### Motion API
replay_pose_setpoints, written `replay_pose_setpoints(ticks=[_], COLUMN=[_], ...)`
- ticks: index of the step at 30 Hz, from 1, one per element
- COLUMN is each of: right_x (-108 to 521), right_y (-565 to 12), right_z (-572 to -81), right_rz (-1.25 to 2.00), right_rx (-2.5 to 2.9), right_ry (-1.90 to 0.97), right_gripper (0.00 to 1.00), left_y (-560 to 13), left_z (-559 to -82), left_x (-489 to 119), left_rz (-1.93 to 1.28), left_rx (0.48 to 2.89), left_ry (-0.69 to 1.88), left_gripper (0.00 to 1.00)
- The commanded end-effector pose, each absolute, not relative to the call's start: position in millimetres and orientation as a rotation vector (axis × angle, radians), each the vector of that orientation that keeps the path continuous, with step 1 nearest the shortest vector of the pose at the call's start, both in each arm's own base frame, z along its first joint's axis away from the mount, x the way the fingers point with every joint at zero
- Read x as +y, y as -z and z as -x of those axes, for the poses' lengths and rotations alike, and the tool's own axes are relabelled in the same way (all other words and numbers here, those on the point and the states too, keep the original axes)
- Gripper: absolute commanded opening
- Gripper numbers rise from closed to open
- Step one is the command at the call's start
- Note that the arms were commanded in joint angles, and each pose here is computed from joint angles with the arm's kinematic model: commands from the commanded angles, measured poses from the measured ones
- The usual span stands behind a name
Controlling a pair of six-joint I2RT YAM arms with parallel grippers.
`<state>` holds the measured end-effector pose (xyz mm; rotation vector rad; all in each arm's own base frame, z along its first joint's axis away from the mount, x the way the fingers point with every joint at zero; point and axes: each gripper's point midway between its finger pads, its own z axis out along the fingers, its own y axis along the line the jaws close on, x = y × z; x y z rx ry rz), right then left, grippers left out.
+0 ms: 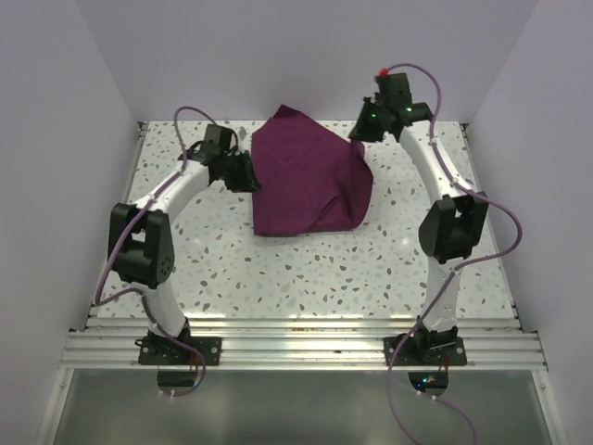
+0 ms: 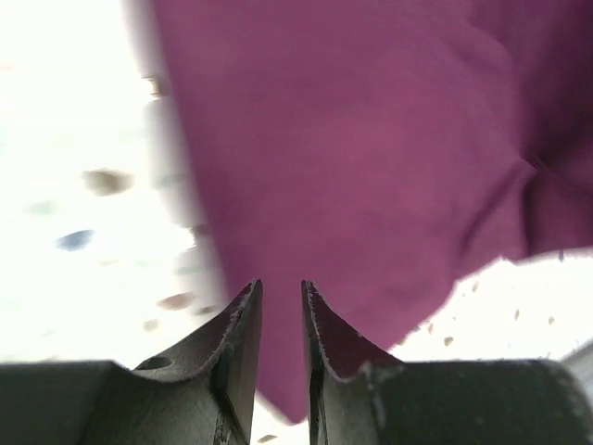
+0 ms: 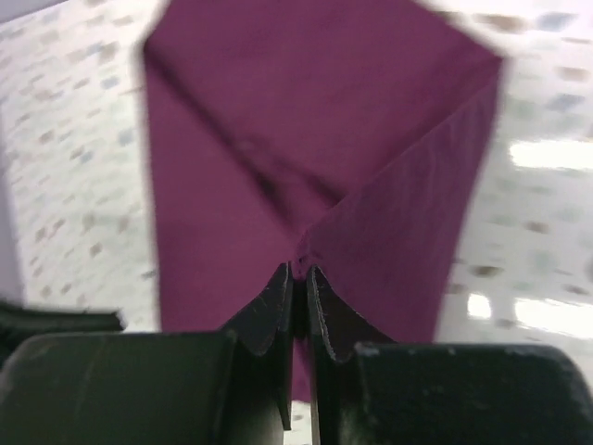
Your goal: Prepare the surgical pack
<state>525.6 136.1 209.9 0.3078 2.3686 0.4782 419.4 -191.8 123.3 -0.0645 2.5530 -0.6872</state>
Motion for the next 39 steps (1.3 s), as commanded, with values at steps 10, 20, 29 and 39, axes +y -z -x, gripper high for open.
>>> replay_pose_setpoints(ticks=[10, 20, 29, 39], right_x=[376, 396, 427, 449], right_y=[-255, -183, -176, -209], right_z=[-464, -447, -458, -473], right_rz=[0.213, 0.262, 0.180, 0.122], right_rx=[2.270, 2.415, 2.369, 2.234], right_ry=[-0.903, -0.928, -0.990, -1.051], right_gripper=[0.00, 0.00, 0.00, 0.00], left_y=[-67, -62, -64, -62], left_z=[-391, -404, -406, -399], left_x=[-93, -105, -108, -106], left_rz=[0.330, 0.331, 0.341, 0.325], left_rx=[2.648, 2.645, 2.640, 2.645], left_ry=[0.501, 0.590, 0.613, 0.597], left_gripper=[0.28, 0.27, 0.27, 0.28])
